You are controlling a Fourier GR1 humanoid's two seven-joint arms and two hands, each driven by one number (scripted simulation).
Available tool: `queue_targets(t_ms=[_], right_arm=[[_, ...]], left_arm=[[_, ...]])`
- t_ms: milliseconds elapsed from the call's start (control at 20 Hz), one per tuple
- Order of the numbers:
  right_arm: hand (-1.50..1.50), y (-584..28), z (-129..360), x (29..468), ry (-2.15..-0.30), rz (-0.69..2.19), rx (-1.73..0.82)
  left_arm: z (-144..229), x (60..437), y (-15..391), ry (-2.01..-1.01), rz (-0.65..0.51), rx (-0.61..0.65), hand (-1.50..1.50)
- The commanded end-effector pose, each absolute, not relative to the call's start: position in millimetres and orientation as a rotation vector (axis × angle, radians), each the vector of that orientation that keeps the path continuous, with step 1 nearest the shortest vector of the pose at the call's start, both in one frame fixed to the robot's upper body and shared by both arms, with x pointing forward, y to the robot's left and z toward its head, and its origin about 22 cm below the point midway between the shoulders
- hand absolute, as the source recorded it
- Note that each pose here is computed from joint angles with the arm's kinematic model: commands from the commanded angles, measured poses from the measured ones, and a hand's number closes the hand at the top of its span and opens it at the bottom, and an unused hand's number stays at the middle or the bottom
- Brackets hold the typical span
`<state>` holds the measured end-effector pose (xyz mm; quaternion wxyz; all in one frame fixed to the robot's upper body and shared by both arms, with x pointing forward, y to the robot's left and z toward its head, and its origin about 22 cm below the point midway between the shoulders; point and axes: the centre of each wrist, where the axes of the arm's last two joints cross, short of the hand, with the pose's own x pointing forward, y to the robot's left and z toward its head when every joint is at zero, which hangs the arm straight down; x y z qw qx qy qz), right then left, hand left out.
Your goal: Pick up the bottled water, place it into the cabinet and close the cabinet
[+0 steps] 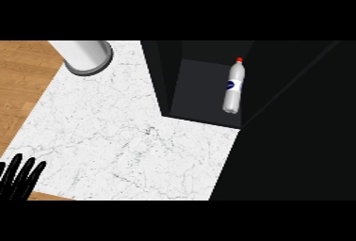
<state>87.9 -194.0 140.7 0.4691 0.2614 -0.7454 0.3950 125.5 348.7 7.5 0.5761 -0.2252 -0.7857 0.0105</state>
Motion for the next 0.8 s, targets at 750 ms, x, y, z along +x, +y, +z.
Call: queue_targets(t_ms=[750], right_arm=[[1.5, -151, 125, 134, -1.643, 0.75, 0.773]], left_arm=[[30, 142, 373, -1.88, -0.032, -0.538, -1.5]])
